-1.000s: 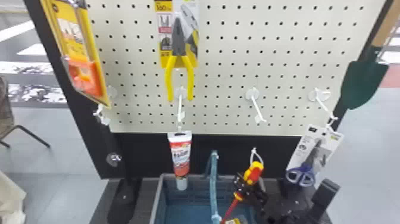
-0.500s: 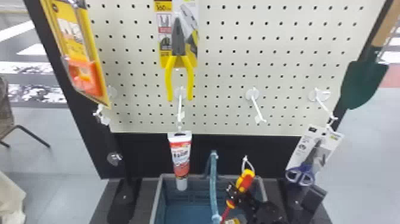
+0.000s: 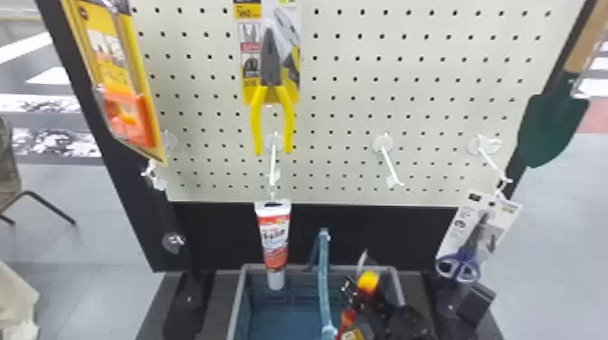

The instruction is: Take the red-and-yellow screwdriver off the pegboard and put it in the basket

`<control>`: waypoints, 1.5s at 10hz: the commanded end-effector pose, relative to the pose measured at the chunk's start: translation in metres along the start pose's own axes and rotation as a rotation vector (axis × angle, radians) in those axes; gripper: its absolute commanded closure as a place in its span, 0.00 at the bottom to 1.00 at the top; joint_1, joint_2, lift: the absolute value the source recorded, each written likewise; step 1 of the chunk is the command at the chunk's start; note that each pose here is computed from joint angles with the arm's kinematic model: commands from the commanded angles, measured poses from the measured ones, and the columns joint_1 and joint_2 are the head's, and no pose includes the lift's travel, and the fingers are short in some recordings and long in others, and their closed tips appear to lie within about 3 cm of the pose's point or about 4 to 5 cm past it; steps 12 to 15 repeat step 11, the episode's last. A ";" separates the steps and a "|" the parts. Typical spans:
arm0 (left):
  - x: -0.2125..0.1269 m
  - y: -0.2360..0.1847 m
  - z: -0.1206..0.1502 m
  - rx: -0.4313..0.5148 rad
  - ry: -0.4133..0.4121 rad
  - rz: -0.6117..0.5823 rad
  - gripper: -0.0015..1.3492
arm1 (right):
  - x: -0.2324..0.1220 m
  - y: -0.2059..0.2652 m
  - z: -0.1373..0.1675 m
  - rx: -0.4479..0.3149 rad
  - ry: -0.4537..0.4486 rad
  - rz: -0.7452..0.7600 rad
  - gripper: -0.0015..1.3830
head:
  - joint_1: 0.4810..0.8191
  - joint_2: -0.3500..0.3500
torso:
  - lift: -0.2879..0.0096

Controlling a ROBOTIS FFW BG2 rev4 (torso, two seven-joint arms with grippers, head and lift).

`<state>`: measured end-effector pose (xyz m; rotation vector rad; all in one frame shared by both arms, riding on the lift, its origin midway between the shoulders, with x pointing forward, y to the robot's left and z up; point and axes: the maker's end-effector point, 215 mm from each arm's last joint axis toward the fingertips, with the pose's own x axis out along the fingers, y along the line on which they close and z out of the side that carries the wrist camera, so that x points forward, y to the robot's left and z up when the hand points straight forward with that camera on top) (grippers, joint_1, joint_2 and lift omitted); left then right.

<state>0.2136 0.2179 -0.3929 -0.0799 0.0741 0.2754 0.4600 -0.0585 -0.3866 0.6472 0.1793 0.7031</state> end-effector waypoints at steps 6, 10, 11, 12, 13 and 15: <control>-0.001 0.000 0.000 0.000 0.000 0.000 0.18 | 0.002 0.002 0.010 -0.017 -0.025 0.011 0.12 | 0.20 0.50 | 0.63; -0.001 0.000 0.000 0.001 0.000 -0.001 0.18 | 0.002 0.002 0.010 -0.019 -0.022 0.012 0.12 | 0.20 0.50 | 0.63; -0.001 0.000 0.000 -0.001 0.001 0.000 0.18 | 0.002 0.003 0.011 -0.027 -0.020 0.014 0.12 | 0.20 0.50 | 0.63; -0.001 0.000 0.000 -0.001 0.001 0.000 0.18 | 0.002 0.003 0.011 -0.027 -0.020 0.014 0.12 | 0.20 0.50 | 0.63; -0.001 0.000 0.000 -0.001 0.001 0.000 0.18 | 0.002 0.003 0.011 -0.027 -0.020 0.014 0.12 | 0.20 0.50 | 0.63; -0.001 0.000 0.000 -0.001 0.001 0.000 0.18 | 0.002 0.003 0.011 -0.027 -0.020 0.014 0.12 | 0.20 0.50 | 0.63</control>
